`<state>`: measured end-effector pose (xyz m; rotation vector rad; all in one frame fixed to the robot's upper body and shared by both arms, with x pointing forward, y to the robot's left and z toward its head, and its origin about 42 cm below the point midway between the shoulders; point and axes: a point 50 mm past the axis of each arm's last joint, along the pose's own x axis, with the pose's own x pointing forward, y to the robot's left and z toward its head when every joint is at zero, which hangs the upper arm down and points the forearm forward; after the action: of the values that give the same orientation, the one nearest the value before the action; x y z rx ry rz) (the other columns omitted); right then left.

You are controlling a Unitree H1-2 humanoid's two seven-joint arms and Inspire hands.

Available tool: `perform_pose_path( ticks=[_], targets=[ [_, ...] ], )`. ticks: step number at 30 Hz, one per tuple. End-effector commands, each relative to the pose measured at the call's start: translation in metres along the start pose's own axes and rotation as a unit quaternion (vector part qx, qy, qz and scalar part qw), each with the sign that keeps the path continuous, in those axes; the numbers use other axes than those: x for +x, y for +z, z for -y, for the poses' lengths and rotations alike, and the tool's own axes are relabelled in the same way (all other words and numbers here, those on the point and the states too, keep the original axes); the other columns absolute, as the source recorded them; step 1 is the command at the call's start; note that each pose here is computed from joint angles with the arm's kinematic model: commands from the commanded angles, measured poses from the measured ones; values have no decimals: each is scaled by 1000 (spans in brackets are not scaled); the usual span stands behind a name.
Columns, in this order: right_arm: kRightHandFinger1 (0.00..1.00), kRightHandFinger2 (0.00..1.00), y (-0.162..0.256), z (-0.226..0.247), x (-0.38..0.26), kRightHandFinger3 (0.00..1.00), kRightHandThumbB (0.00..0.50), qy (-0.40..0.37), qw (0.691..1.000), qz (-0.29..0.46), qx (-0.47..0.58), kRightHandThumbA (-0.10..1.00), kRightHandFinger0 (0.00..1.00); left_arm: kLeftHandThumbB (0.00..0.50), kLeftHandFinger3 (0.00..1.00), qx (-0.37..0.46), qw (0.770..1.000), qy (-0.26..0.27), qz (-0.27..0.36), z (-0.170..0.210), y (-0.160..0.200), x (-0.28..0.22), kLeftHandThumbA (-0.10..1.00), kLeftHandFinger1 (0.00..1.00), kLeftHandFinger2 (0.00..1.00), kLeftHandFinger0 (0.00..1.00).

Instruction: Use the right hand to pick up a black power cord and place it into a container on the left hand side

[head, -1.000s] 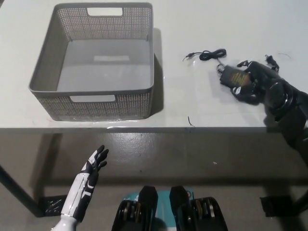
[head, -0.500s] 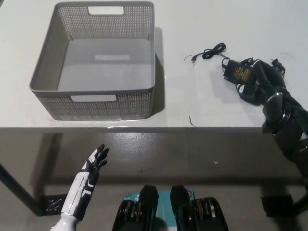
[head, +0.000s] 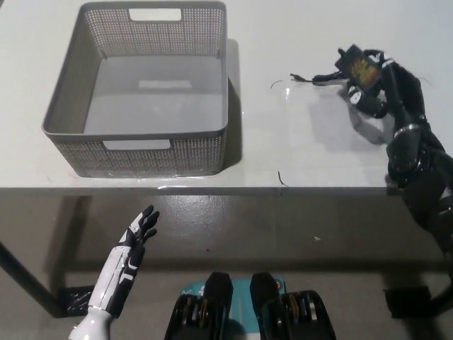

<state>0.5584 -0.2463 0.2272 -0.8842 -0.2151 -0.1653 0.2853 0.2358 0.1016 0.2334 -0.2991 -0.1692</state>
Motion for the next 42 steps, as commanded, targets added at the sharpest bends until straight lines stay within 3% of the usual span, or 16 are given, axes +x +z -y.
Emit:
perform_pose_path(
  ticks=[1, 2, 4, 7, 9, 10, 14, 19, 27, 31, 34, 39, 42],
  targets=[
    [3, 279, 59, 49, 38, 279, 166, -93, 990, 94, 51, -100, 0, 290, 1000, 10, 999, 0, 32, -6, 11, 9, 1000, 1000, 1000, 1000],
    [0, 231, 66, 56, 42, 191, 164, -99, 988, 105, 56, -100, 0, 293, 1000, 16, 999, 1, 31, -7, 11, 7, 1000, 1000, 1000, 1000],
    [0, 309, 72, 63, 46, 307, 163, -106, 986, 114, 58, -100, 0, 298, 1000, 18, 999, 3, 32, -7, 11, 7, 1000, 1000, 1000, 1000],
    [0, 252, 92, 83, 55, 473, 173, -127, 979, 138, 80, -100, 0, 291, 1000, 10, 1000, -1, 27, -7, 11, 3, 1000, 1000, 1000, 1000],
    [23, 375, 103, 92, 58, 614, 167, -134, 977, 147, 83, -100, 0, 289, 1000, 11, 1000, 0, 27, -6, 11, 3, 1000, 1000, 1000, 1000],
    [67, 461, 112, 98, 60, 642, 166, -140, 974, 153, 88, -100, 0, 295, 1000, 14, 1000, 2, 27, -6, 11, 3, 1000, 1000, 1000, 1000],
    [205, 645, 138, 112, 63, 704, 161, -145, 967, 181, 103, -100, 0, 312, 1000, 16, 1000, 1, 23, -6, 11, -1, 1000, 1000, 1000, 1000],
    [207, 635, 164, 116, 59, 710, 163, -149, 961, 210, 101, -100, 0, 318, 1000, 19, 1000, 1, 22, -6, 11, -3, 1000, 1000, 1000, 1000],
    [127, 517, 219, 101, 56, 590, 151, -130, 949, 258, 123, -100, 0, 312, 1000, 28, 999, 3, 23, -7, 11, -5, 1000, 1000, 1000, 1000],
    [197, 612, 246, 82, 51, 694, 143, -117, 947, 265, 142, -100, 0, 314, 1000, 32, 999, 1, 25, -5, 12, -3, 1000, 1000, 1000, 1000],
    [178, 600, 271, 59, 42, 685, 150, -110, 943, 272, 156, -100, 0, 310, 1000, 38, 999, -2, 28, -4, 13, -4, 1000, 1000, 1000, 1000],
    [106, 482, 312, 24, 28, 473, 167, -74, 939, 290, 171, -100, 0, 293, 1000, 34, 998, -17, 41, 2, 13, 2, 1000, 1000, 1000, 1000],
    [163, 557, 326, 14, 23, 585, 190, -61, 935, 297, 186, -100, 0, 289, 1000, 35, 998, -22, 41, 2, 14, 6, 1000, 1000, 1000, 1000]
  ],
)
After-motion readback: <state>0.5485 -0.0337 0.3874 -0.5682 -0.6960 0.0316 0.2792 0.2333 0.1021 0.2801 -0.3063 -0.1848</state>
